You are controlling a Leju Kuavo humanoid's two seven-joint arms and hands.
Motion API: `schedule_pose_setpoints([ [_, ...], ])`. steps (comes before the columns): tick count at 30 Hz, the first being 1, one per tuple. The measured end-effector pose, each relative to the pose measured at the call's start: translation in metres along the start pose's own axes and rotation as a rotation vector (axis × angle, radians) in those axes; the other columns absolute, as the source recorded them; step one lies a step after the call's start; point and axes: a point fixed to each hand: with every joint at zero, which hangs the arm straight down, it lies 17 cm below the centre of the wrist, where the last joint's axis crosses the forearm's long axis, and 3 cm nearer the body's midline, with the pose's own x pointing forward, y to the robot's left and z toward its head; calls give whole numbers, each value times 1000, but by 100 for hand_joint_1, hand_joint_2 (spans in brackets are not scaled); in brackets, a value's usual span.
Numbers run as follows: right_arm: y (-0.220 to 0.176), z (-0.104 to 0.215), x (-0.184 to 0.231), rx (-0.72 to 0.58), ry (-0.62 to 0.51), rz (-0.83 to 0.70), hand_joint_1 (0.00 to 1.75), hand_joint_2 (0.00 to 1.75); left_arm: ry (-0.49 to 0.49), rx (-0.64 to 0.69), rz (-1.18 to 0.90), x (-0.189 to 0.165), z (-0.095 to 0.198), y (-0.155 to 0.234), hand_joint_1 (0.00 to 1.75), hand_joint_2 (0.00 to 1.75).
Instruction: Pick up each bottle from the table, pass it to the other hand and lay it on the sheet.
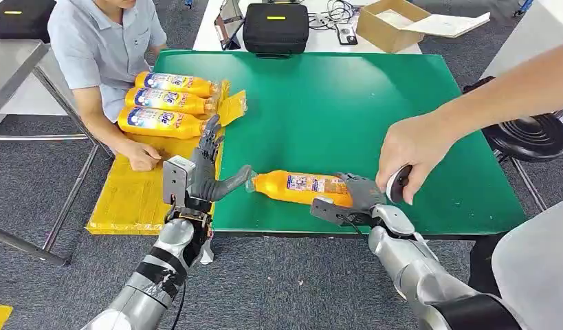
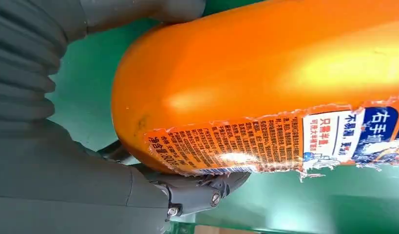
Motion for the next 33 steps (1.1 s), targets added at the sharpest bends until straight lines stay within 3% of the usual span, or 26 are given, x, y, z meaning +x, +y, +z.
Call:
schedule_pose_setpoints([
  [15,-5,1,2,-34,-12,-82,175,175,-10,2,-3,2,1,1,0,175],
  [17,-11,3,5,-82,-39,-138,175,175,-18,5,0,5,3,2,0,175],
  [20,-26,14,16,-223,-135,-342,175,175,-51,33,67,14,11,12,0,175],
  [27,-65,38,-1,-535,-96,-647,175,175,-113,150,144,29,26,51,0,175],
  [33,-84,75,1,-710,-128,-762,175,175,-145,171,173,40,40,63,0,175],
])
